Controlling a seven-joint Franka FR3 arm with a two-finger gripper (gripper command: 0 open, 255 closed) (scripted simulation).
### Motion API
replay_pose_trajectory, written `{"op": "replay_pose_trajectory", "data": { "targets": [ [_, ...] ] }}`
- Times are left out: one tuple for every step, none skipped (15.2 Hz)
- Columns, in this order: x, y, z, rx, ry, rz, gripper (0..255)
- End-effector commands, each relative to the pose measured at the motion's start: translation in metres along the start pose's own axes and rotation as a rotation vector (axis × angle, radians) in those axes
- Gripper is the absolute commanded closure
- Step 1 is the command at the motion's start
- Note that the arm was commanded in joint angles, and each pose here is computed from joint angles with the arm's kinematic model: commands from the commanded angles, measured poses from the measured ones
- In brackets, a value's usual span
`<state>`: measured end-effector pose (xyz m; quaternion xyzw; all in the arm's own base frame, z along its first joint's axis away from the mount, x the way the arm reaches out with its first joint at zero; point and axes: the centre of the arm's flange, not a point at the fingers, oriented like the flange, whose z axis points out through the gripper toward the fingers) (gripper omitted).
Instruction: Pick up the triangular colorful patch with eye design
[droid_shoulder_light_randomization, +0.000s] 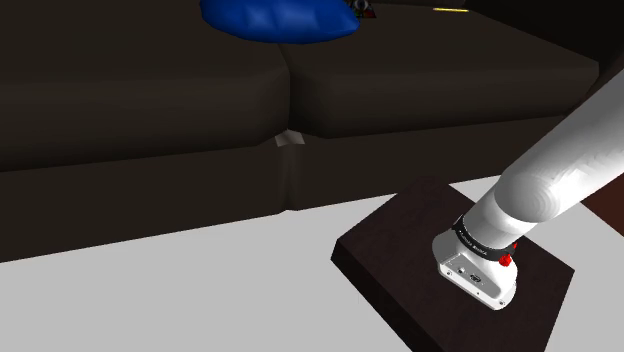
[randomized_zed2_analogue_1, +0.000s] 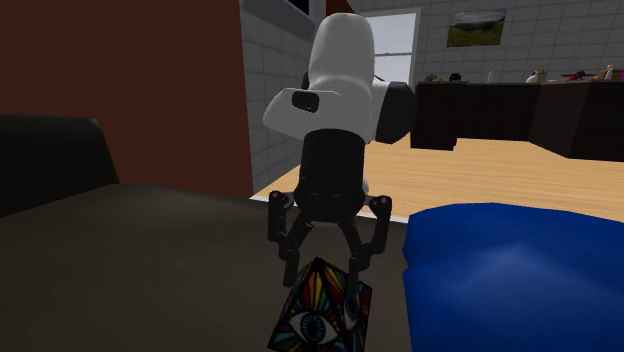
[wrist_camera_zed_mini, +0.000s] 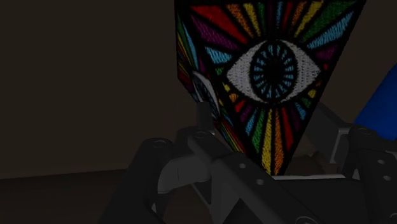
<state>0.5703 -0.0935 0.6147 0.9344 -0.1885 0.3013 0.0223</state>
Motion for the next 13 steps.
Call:
{"op": "replay_pose_trajectory", "data": {
  "targets": [
    [0.007,0.000,-0.008,0.000,0.000,0.000,255],
    [0.010,-0.001,-0.012,0.000,0.000,0.000,255],
    [0.013,-0.001,-0.017,0.000,0.000,0.000,255],
    [0.016,-0.001,-0.021,0.000,0.000,0.000,255],
    [0.019,-0.002,-0.025,0.000,0.000,0.000,255],
    [0.022,-0.002,-0.030,0.000,0.000,0.000,255],
    [0.025,-0.003,-0.034,0.000,0.000,0.000,255],
    [0.028,-0.003,-0.038,0.000,0.000,0.000,255],
    [0.031,-0.003,-0.042,0.000,0.000,0.000,255],
    [0.034,-0.004,-0.047,0.000,0.000,0.000,255],
    [0.037,-0.004,-0.051,0.000,0.000,0.000,255],
    [0.037,-0.004,-0.052,0.000,0.000,0.000,255],
    [0.037,-0.004,-0.052,0.000,0.000,0.000,255]
  ]
}}
